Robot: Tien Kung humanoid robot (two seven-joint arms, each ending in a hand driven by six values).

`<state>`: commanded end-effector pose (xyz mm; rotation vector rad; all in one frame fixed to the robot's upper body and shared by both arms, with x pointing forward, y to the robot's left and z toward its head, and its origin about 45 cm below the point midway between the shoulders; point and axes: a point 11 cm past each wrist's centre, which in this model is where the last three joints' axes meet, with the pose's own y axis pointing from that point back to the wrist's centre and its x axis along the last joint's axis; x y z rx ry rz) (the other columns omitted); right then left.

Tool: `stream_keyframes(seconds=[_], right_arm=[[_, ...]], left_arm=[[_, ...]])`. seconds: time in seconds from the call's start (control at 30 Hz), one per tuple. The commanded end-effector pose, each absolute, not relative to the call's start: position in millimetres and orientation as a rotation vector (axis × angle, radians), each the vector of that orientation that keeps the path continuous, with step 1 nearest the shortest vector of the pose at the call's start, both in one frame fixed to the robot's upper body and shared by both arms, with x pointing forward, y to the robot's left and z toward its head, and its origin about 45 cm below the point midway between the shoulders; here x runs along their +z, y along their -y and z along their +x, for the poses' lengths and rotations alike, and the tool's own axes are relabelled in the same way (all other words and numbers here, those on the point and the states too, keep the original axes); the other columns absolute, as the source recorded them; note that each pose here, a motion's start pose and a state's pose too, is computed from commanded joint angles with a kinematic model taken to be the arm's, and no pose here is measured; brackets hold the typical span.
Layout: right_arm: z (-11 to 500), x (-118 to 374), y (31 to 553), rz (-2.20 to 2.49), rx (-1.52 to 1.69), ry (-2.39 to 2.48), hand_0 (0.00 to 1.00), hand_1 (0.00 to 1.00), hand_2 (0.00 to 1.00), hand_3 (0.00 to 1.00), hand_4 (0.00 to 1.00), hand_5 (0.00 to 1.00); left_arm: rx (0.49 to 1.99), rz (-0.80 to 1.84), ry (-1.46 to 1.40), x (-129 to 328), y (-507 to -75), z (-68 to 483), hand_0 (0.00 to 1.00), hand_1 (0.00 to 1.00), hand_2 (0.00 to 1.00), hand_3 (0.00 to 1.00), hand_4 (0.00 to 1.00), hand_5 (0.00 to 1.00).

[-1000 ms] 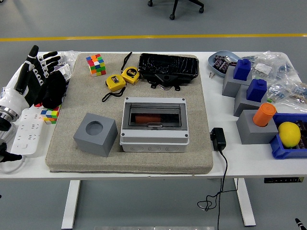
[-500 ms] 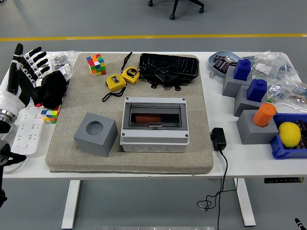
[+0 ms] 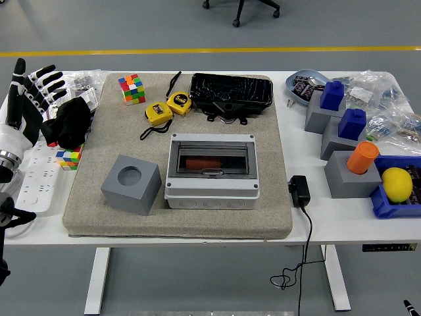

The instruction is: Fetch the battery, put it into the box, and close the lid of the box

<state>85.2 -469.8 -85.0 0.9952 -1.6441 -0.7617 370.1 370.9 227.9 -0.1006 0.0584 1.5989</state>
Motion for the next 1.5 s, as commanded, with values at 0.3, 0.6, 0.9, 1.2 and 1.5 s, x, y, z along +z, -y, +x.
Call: stream_keyframes(seconds=[0.3, 0.6, 0.9, 1.2, 1.5], right_arm=[[86, -82, 475, 0.981, -0.694, 1.607, 0.722, 0.59, 0.576, 0.555, 0.998, 0.79], [84, -79, 483, 0.942, -0.617, 1.562, 0.357, 0.295, 0.293, 0.214, 0.998, 0.601], [79, -82, 478, 0.955, -0.676, 1.551, 0.529, 0.481, 0.464, 0.431, 0.998, 0.601], [78, -83, 478, 0.966, -0.694, 1.542, 0.851, 0.733, 0.728, 0.691, 0.998, 0.697], [76, -84, 477, 0.969, -0.702, 1.532, 0.932, 0.816, 0.79, 0.766, 0.998, 0.797]], left_arm=[[1.596, -0.098, -0.059, 228, -370, 370, 0.794, 0.79, 0.757, 0.747, 0.998, 0.998], [1.6, -0.093, -0.061, 227, -370, 370, 0.796, 0.788, 0.757, 0.747, 0.998, 0.998], [1.591, -0.08, -0.051, 228, -368, 369, 0.797, 0.789, 0.757, 0.746, 0.998, 0.998], [1.592, -0.062, -0.031, 229, -368, 368, 0.821, 0.804, 0.764, 0.749, 0.998, 0.998], [1.595, -0.051, -0.019, 229, -370, 367, 0.898, 0.867, 0.802, 0.753, 0.998, 0.998]])
